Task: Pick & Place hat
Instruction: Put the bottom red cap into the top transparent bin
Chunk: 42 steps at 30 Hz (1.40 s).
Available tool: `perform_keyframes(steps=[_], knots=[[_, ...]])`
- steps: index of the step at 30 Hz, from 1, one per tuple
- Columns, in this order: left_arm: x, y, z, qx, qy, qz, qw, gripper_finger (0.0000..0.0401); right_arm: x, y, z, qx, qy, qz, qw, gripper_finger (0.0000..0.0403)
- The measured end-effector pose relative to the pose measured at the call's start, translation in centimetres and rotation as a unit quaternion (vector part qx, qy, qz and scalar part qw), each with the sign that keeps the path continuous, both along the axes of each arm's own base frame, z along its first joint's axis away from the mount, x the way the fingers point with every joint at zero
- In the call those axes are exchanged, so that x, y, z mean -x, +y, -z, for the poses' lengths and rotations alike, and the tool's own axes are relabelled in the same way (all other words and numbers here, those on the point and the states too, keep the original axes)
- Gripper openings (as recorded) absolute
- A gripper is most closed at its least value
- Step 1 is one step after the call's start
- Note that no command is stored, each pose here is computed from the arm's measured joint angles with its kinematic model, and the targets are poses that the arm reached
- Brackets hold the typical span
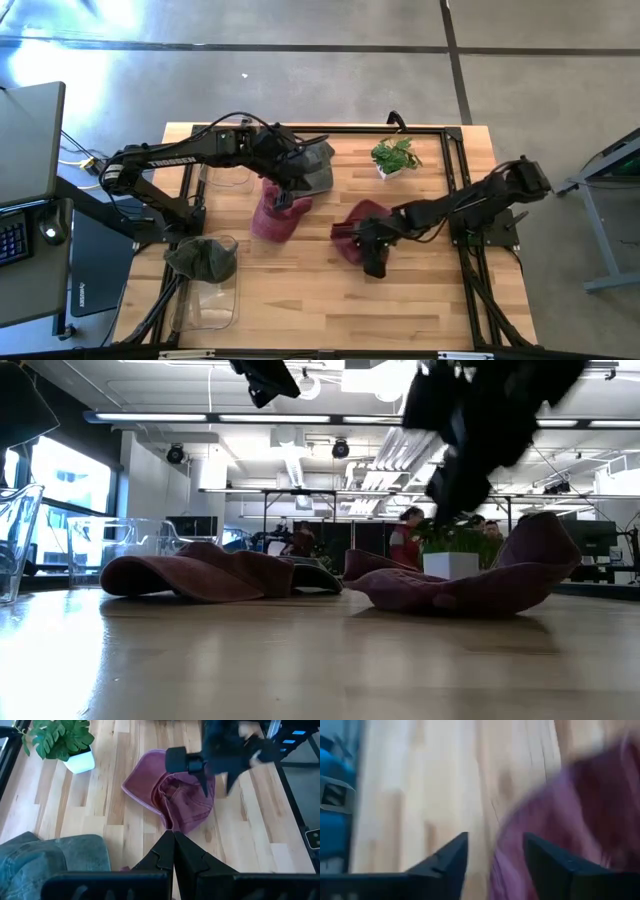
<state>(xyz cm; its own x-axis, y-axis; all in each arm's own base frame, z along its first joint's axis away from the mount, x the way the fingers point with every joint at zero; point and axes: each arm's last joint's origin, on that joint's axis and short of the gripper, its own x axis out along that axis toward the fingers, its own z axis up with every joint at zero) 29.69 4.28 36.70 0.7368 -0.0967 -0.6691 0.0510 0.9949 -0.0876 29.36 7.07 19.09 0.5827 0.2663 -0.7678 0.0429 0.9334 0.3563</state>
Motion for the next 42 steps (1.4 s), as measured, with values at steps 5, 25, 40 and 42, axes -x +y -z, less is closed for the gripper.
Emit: perform_keyframes(steps=[5, 25, 40, 42], knots=[[0.1, 0.0, 0.1, -0.002, 0.007, 0.005, 1.000, 0.0000, -0.6, 1.4, -0.2, 0.083, -0.055, 0.019, 0.995, 0.0242], [0.2, -0.3, 0.2, -0.006, 0.005, 0.066, 0.998, 0.0000, -0.7, 2.6, 2.7, 0.009, 0.025, 0.120, 0.992, 0.0025], [-1.9, -0.7, -3.7, -0.058, -0.256, 0.222, 0.939, 0.0107, 3.6, -3.5, -10.2, -0.105, -0.198, 0.137, 0.965, 0.0021], [-2.2, -0.7, -3.5, -0.051, -0.257, 0.220, 0.940, 0.0146, 3.4, -3.8, -10.7, -0.110, -0.221, 0.131, 0.960, 0.0016]])
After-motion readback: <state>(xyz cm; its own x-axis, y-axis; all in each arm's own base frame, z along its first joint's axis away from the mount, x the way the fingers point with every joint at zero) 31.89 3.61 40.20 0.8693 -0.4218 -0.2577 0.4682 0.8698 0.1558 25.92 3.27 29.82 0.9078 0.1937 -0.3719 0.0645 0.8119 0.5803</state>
